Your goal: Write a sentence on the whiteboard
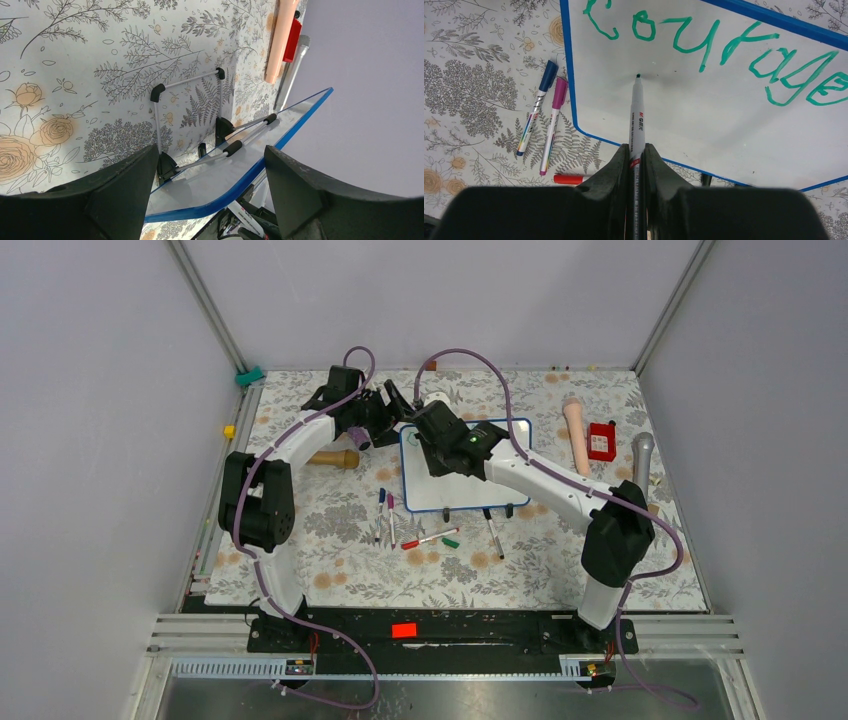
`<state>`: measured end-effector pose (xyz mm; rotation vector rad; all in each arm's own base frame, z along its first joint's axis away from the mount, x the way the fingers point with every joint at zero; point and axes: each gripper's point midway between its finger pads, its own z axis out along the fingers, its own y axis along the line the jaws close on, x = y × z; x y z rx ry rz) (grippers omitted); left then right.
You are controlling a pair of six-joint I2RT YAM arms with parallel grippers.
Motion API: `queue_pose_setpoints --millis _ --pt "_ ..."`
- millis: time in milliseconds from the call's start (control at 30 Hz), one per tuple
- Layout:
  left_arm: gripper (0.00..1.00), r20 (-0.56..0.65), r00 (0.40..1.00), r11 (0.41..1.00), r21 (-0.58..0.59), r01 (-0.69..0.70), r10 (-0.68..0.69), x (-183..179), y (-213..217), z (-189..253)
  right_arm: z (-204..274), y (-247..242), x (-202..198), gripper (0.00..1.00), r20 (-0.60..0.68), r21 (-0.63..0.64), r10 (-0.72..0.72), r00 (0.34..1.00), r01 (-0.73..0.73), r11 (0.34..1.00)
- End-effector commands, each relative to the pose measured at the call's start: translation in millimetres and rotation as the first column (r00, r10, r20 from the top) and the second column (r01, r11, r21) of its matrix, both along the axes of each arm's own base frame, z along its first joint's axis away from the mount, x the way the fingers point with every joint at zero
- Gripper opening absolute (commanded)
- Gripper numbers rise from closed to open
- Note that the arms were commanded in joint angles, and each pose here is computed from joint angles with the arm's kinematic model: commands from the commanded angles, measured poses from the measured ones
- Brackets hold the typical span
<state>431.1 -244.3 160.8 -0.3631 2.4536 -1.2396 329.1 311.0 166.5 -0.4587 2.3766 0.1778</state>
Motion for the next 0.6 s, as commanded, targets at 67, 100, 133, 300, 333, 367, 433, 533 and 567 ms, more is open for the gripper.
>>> queue_pose_setpoints --millis 67,100,133,300,333,367,433,533,567 --pt "0.78 0.034 0.998 0.999 -0.028 0.046 -0.045 -8.7 -6.0 15.6 12.7 -2.6 12.8 0.0 0.064 -0.016 -0.054 0.996 0.055 0.998" --pt "0.78 0.035 0.998 0.999 -0.027 0.047 -0.046 -8.9 -6.4 14.9 13.1 -4.6 13.2 0.0 0.068 -0.026 -0.058 0.996 0.06 0.998" --pt "0.77 0.034 0.998 0.999 -0.028 0.046 -0.045 -8.8 -6.2 15.0 13.5 -6.5 13.8 0.0 0.071 -0.034 -0.062 0.996 0.064 0.997" --pt "0.77 0.037 0.998 0.998 -0.032 0.046 -0.044 -7.8 -6.9 15.5 16.3 -13.1 13.9 0.0 0.087 -0.056 -0.068 0.994 0.073 0.996" --pt "0.77 0.036 0.998 0.998 -0.031 0.046 -0.045 -7.7 -7.3 14.8 16.3 -14.4 13.9 0.0 0.088 -0.062 -0.07 0.994 0.076 0.995" --pt "0.77 0.037 0.998 0.998 -0.032 0.046 -0.045 -7.6 -7.2 15.1 16.8 -15.3 13.7 0.0 0.089 -0.065 -0.07 0.994 0.076 0.995" --pt "0.77 0.039 0.998 0.998 -0.033 0.045 -0.044 -7.0 -6.5 15.6 18.0 -15.3 13.2 0.0 0.089 -0.062 -0.069 0.994 0.074 0.995" --pt "0.77 0.038 0.998 0.998 -0.033 0.047 -0.045 -7.5 -7.1 15.3 25.0 -12.7 11.1 0.0 0.09 -0.038 -0.057 0.994 0.06 0.997" --pt "0.77 0.039 0.998 0.998 -0.034 0.047 -0.045 -7.3 -7.0 15.7 31.4 -12.0 10.1 0.0 0.099 -0.018 -0.051 0.994 0.053 0.998"
